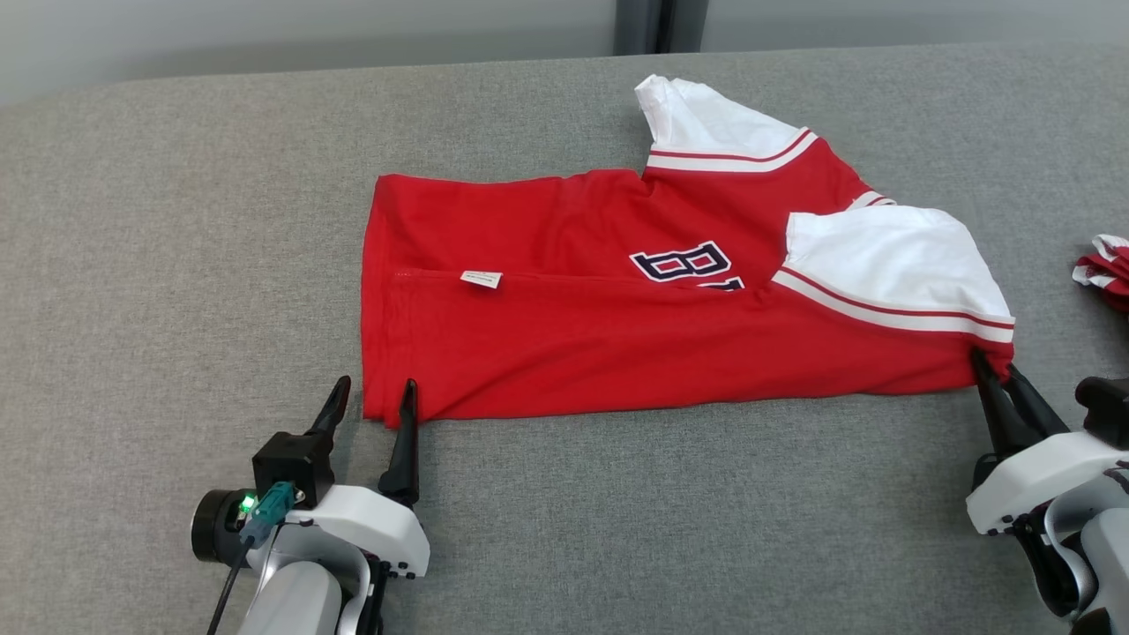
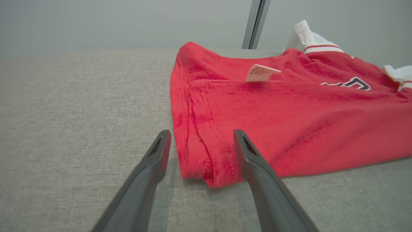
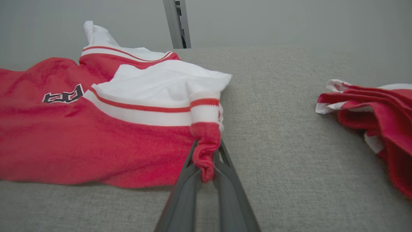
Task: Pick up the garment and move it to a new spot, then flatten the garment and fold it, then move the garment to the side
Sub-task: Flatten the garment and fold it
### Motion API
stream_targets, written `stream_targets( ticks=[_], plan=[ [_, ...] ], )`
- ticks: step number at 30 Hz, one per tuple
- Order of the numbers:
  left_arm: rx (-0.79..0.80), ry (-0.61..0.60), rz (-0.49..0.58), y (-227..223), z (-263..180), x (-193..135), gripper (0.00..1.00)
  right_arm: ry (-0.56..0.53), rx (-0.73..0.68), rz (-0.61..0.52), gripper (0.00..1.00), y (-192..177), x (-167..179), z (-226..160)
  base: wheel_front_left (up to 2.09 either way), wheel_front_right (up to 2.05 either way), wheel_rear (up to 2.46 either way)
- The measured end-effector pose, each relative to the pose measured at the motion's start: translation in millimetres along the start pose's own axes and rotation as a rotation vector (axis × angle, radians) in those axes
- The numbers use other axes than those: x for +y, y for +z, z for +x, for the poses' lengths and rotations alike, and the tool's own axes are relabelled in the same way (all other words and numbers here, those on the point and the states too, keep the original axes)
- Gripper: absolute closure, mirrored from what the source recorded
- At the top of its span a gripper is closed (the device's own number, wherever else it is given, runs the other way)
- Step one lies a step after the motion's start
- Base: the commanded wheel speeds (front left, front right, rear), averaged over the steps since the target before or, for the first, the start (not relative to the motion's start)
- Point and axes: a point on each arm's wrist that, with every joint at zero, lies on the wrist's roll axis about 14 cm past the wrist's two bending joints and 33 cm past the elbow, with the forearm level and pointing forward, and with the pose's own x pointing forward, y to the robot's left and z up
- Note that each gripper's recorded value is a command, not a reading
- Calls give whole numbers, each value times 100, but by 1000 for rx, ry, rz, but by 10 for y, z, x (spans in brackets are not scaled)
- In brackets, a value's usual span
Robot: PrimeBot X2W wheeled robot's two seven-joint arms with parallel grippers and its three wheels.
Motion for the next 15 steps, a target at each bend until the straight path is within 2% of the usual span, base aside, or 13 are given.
stream_targets(
  ticks=[4,13,14,15],
  plan=[
    [22,-36,-19,-71,-4,-102,0,-8,-5,-18,100,51,-86,-1,0,0,0],
    [72,-80,-43,-207,59,-230,0,16,-7,-23,100,78,-12,71,0,0,0],
    [72,-84,-42,-207,60,-240,27,17,-6,-24,100,75,-9,73,0,0,0],
    [72,-88,-42,-207,58,-250,95,18,-6,-24,100,75,-5,76,0,0,0]
  ],
)
